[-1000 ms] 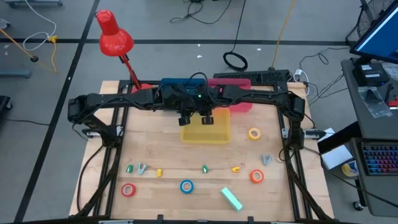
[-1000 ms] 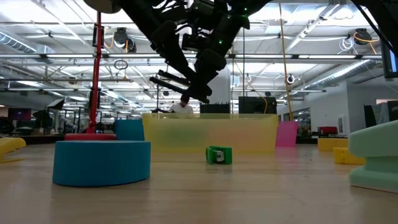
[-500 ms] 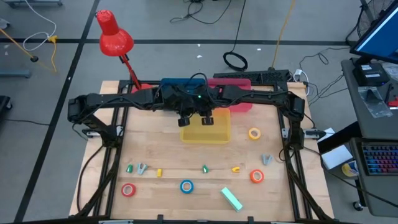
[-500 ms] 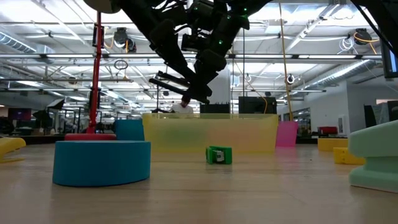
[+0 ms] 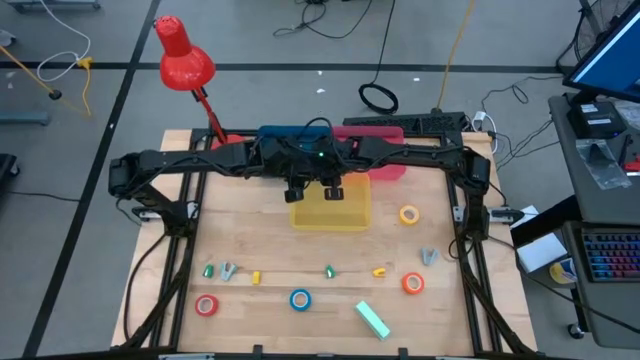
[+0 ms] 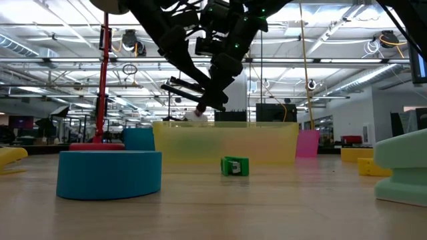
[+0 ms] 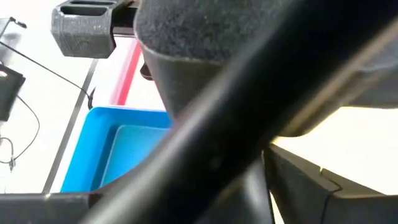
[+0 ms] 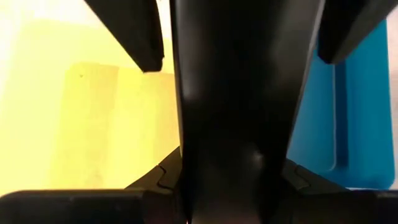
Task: Pick and place Stapler, Stapler remover, tape
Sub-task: Put the black stapler into the blue bin
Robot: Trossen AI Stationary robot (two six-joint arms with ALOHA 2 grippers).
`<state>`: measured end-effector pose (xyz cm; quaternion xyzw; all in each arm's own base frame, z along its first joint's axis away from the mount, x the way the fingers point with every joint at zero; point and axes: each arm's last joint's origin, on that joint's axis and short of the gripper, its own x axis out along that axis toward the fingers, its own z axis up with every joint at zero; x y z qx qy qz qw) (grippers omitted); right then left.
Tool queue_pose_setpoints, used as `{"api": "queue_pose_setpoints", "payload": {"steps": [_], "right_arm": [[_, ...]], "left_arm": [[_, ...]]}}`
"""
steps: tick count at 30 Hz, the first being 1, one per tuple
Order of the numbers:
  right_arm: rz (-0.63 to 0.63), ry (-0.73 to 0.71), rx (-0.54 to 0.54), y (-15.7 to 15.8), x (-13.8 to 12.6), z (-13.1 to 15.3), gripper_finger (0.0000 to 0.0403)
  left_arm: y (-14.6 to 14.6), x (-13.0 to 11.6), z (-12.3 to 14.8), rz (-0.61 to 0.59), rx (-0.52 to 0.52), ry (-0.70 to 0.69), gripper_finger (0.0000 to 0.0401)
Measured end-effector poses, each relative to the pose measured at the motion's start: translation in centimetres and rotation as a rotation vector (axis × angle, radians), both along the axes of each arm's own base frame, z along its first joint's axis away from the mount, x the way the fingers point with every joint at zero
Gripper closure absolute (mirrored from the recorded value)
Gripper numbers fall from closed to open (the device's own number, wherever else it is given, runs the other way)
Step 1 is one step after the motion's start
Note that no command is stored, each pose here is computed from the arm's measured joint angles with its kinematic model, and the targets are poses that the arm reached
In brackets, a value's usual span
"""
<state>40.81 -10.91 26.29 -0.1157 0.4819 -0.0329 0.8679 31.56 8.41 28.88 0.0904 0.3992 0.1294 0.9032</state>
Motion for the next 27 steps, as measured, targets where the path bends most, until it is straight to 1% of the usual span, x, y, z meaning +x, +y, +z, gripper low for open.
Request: {"api": "queue_pose_setpoints", "payload": {"steps": [4,10,13,17,27], "right_arm": [[0.002,0.000,-0.002,0.02,0.01,0.00,0.0281],[0.005,-0.009,-0.005,0.01,0.08,0.05,0.0280],[0.006,-0.010,-0.006,-0.01,0.09,0.06,0.0280],[0.012,-0.006,-0.007,0.00,0.07,0.04,0.0280],[0.014,-0.012,-0.011,0.00,0.12,0.08,0.0276]], "left_arm": [[0.03,0.01,0.02,0.003,0.004,-0.002,0.0151],[0.05,0.15,0.17,0.005,0.001,-0.026,0.0155],[0.03,0.16,0.16,0.003,-0.006,-0.028,0.0187],[-0.05,0.17,0.14,-0.036,-0.010,-0.023,0.0265],[-0.07,0.07,0.07,-0.033,-0.008,-0.006,0.0268]]}}
